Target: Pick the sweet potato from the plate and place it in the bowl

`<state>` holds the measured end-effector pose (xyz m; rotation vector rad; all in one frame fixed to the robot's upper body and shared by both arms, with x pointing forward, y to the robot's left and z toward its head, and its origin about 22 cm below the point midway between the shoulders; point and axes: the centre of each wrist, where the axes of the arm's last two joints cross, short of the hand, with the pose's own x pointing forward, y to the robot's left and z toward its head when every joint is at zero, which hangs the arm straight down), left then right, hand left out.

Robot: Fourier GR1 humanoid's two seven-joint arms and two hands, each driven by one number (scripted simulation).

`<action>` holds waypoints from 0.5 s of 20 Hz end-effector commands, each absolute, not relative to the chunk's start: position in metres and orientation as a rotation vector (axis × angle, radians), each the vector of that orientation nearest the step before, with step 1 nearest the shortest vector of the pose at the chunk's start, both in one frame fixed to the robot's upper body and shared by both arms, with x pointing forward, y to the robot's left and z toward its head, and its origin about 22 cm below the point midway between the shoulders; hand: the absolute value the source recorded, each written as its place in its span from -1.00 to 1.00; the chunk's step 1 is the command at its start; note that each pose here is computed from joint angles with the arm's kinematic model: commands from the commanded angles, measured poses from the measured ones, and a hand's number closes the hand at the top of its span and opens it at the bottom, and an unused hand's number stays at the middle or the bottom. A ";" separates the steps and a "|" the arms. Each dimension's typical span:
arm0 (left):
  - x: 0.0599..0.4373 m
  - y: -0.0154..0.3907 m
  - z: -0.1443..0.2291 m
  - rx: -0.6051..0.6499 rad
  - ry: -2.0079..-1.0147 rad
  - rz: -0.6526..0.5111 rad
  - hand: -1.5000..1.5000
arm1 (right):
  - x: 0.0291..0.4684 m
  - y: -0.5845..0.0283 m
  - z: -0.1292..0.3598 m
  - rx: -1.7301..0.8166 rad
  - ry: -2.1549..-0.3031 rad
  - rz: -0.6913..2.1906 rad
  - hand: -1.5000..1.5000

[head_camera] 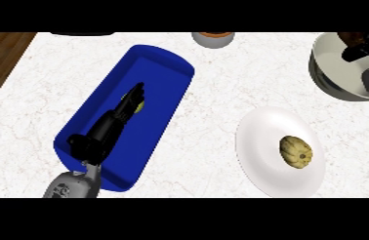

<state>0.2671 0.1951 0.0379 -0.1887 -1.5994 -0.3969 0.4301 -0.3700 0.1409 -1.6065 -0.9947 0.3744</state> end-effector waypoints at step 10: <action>0.259 0.204 0.031 -0.212 -1.609 -0.403 0.00 | 0.393 -0.442 0.109 -1.214 -1.015 0.299 -1.00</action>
